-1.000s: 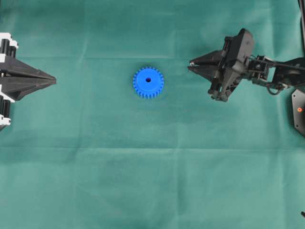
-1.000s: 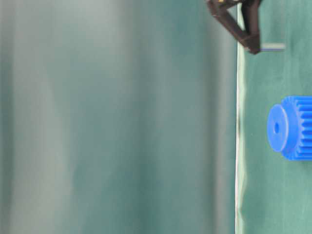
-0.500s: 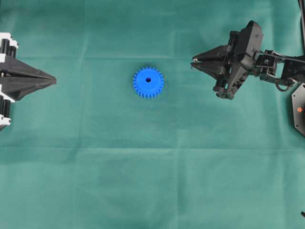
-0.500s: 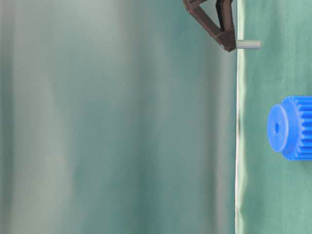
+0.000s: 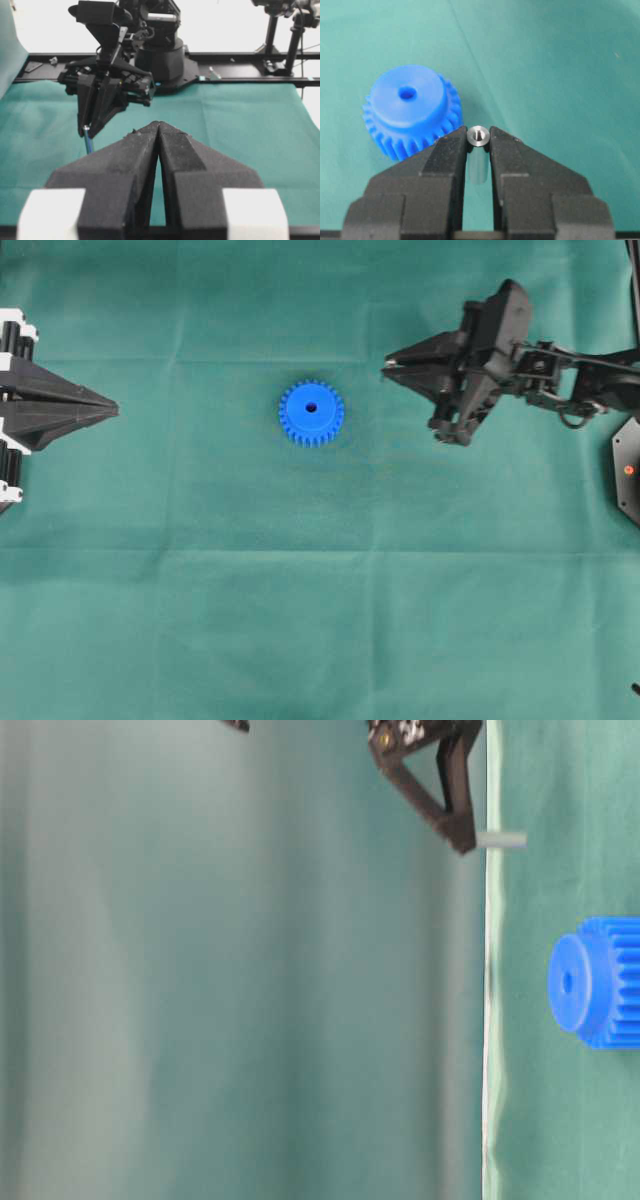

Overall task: Insert the shaft placed at a random location into the center hole of the medium gear at another random location.
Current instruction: 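Lift the shaft with the right gripper and carry it left over the blue gear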

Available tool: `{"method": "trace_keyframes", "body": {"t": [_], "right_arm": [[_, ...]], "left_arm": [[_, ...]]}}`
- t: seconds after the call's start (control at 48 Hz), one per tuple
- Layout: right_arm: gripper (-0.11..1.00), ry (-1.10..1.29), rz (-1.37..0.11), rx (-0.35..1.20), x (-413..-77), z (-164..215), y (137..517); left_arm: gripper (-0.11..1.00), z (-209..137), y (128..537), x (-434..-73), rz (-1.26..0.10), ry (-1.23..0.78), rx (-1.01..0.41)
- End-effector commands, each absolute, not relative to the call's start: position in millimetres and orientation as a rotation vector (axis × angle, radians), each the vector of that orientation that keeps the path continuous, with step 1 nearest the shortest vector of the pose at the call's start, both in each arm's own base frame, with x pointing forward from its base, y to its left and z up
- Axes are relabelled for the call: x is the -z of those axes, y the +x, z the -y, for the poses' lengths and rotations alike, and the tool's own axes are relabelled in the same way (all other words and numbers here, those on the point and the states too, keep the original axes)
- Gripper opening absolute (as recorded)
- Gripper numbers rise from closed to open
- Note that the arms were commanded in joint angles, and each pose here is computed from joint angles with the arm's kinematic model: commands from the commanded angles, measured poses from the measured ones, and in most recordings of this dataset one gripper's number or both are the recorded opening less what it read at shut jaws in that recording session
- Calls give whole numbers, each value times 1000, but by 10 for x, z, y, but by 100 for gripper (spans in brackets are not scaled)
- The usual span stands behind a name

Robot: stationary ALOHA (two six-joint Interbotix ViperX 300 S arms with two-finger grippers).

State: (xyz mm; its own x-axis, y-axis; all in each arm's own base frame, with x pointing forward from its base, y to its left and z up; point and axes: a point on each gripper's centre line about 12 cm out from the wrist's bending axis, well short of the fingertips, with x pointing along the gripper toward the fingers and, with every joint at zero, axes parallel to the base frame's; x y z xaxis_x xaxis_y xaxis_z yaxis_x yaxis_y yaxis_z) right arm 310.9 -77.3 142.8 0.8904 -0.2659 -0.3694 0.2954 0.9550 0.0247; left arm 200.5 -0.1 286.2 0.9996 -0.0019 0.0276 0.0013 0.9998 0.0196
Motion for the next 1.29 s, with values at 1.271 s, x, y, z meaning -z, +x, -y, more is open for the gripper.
{"method": "trace_keyframes", "body": {"t": [1.271], "right_arm": [[14, 67, -345, 204, -1595, 634, 3988]], "left_arm": [[0, -1, 2030, -2940, 46, 21, 1]]}}
